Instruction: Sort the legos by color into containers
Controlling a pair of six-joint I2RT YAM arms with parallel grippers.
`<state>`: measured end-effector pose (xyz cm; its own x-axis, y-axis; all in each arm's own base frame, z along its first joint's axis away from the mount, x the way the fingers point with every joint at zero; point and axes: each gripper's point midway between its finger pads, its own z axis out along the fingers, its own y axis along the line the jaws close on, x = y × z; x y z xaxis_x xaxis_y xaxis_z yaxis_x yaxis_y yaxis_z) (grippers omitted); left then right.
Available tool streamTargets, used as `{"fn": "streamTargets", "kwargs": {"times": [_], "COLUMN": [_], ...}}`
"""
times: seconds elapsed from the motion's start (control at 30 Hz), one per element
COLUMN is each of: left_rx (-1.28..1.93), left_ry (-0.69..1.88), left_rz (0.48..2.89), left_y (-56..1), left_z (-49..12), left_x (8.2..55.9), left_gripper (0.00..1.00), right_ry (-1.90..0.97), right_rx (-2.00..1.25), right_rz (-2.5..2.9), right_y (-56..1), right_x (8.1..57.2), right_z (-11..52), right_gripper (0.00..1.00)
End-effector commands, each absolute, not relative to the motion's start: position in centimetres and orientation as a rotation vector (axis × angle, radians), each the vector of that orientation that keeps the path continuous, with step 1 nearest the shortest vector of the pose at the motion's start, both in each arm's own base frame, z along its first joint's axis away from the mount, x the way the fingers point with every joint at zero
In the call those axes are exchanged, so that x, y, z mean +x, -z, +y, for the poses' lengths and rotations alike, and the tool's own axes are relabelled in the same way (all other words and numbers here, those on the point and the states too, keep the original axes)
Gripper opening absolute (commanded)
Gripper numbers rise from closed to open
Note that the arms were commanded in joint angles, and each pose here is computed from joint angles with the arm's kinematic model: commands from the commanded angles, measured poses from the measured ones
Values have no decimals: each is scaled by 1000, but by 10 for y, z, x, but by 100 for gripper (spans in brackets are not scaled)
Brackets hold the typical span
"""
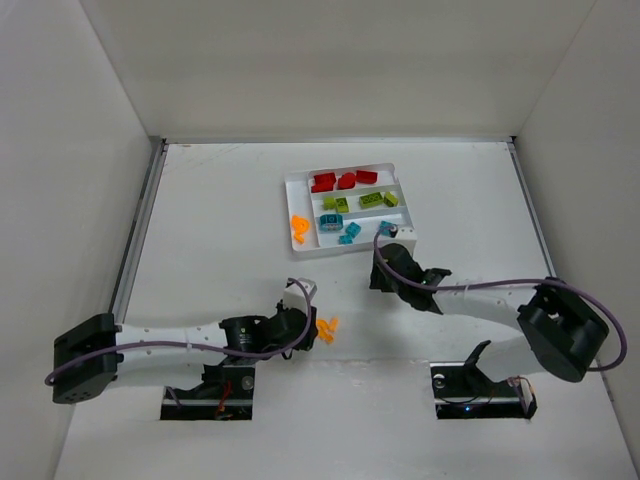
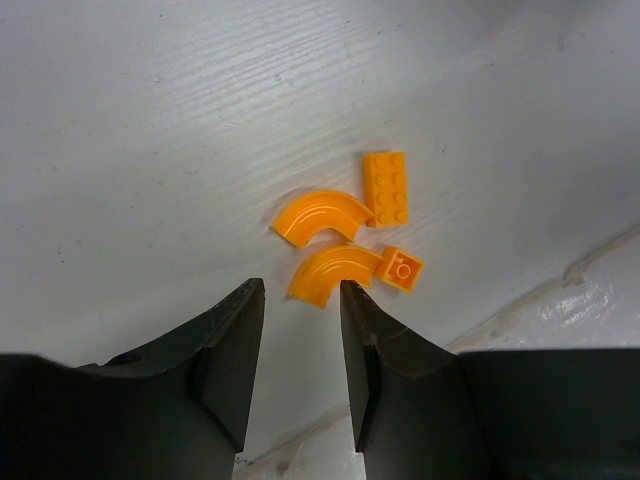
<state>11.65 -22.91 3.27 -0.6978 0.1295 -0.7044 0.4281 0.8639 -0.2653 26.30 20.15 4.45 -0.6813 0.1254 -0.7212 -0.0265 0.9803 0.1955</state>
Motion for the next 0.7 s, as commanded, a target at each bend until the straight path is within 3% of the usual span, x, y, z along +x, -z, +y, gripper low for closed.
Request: {"fn": "streamTargets", "kwargs": {"times": [0.0,0.33,0.47,0.67], "left_rx": [366,322,271,147], "left_ry": [582,570,562,589], "left_rz": [2280,2269,2263,2227], "left_y": [-48,-49,-50,-61], "left_z": [-241,-234,-228,-216], "left_x": [120,125,133,147], "left_gripper": [35,35,35,35], "right_ry": [-274,-228,-217,-385], "right_rx": [83,92,94,30], "right_rz": [2264,2282,2281,2170], "right_y": [-57,-41,-39,-98], "right_x": [285,294,298,307], "right_z": [215,217,219,260], "right_gripper": [52,37,23,18]}}
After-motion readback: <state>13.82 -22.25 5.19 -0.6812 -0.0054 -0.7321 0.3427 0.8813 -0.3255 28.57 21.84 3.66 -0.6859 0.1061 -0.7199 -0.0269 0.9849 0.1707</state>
